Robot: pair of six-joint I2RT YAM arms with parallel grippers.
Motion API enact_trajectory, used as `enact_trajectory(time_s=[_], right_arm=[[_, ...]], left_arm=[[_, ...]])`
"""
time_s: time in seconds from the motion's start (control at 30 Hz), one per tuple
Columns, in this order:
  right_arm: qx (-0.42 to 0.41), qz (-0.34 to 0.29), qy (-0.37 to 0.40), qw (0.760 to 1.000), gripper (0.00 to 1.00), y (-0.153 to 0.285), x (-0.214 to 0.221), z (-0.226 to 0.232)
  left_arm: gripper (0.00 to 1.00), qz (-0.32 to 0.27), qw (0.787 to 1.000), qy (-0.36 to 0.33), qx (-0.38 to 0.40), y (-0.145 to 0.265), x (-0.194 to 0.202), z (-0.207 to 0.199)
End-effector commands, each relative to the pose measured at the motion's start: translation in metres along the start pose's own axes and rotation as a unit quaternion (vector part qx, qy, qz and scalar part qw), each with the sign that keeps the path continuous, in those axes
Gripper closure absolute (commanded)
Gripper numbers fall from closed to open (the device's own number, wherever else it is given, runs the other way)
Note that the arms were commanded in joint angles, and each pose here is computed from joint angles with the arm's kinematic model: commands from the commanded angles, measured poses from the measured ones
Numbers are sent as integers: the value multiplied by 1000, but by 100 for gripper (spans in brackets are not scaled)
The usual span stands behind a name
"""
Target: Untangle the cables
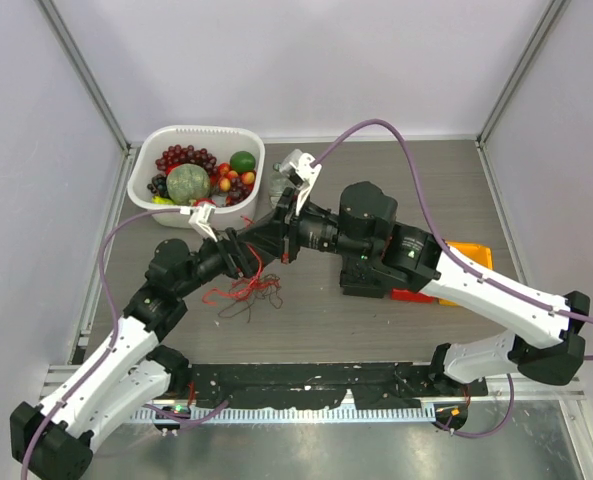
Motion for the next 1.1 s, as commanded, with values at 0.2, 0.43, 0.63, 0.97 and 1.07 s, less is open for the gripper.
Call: enact_trajectory(time_s=[0.2,0.43,0.63,0.97,1.07], right_arm=[[-132,-119,-9,984,99,19,-100,69],[-156,-232,16,960,99,66,-168,102],[-124,-297,38,946,99,95,-195,106],[-149,-405,79,898,99,159,-242,133],[-153,-408,83,896,99,160,-244,135]], left_arm=[[43,39,969,25,-242,-16,33,80],[48,41,950,91,-295,-15,80,124],[48,27,933,90,-348,1,88,140],[29,7,898,100,-429,29,94,163],[23,9,896,100,-433,32,92,163]])
Point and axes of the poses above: each gripper's point midway between its finger pads, its own y axis back along the fingers, its own z axis along the line the jaws close on, x = y × z, the point moved 7 cm from there along y, back along the fingers, and after that the axes turned 7 degrees about -y, right-handed, at the moved point
